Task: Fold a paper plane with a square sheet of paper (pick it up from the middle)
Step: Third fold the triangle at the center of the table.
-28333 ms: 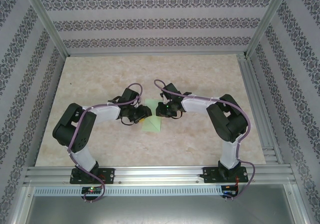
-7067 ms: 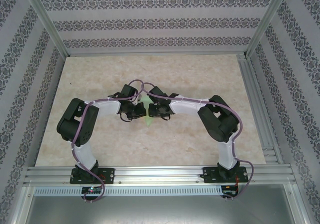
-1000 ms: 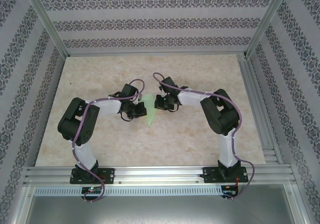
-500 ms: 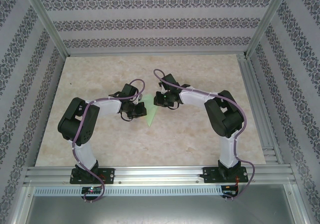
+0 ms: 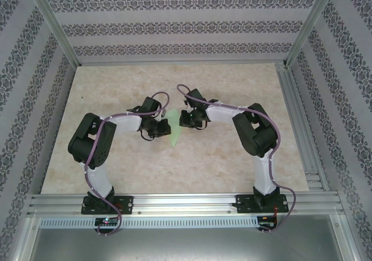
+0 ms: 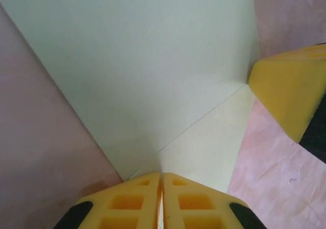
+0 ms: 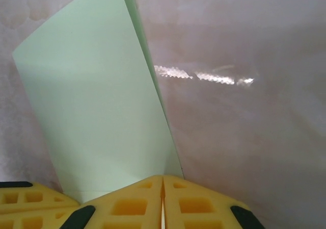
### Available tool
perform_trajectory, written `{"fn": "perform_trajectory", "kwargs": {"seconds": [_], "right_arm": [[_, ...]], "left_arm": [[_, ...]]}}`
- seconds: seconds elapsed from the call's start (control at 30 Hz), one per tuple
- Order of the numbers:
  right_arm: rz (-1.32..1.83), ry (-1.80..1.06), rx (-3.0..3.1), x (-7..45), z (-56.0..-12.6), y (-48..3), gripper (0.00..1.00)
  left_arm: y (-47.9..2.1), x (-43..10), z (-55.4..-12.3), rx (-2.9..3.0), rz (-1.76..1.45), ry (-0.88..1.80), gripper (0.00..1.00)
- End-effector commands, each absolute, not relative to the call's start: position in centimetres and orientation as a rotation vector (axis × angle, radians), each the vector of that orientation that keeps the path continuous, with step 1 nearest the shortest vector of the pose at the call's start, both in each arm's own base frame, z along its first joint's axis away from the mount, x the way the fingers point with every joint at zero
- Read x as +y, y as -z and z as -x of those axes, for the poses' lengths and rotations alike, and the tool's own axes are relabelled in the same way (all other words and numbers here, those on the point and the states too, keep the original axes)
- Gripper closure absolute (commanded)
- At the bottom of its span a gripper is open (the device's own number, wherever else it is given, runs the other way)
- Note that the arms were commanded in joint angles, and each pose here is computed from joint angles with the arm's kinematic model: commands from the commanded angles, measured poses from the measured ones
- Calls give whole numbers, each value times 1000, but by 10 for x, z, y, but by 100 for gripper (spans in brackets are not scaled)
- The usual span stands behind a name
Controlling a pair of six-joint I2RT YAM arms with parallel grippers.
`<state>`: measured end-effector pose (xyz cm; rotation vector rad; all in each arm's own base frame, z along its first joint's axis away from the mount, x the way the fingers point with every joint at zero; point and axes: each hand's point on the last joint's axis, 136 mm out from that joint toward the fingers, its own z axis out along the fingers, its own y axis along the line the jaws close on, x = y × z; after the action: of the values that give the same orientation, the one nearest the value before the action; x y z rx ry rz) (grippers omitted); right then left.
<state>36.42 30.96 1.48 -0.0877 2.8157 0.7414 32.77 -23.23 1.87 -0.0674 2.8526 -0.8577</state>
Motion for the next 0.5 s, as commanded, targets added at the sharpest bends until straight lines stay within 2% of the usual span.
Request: {"fn": "perform_trajectory", "kwargs": {"seconds": [0.0,0.27,0.47], "right_arm": [[12,-688,2828,293,-352,-18,90],[-58,-826,2635,290,-349,-69,84],[6,-928,2652,314,-341,-63,85]], "left_arm": [[-17,-237,-333,2852,-30,806,86],[-27,-260,-343,2800,-198,869,82],[-25,-259,-346,2810,-180,845,83]]}}
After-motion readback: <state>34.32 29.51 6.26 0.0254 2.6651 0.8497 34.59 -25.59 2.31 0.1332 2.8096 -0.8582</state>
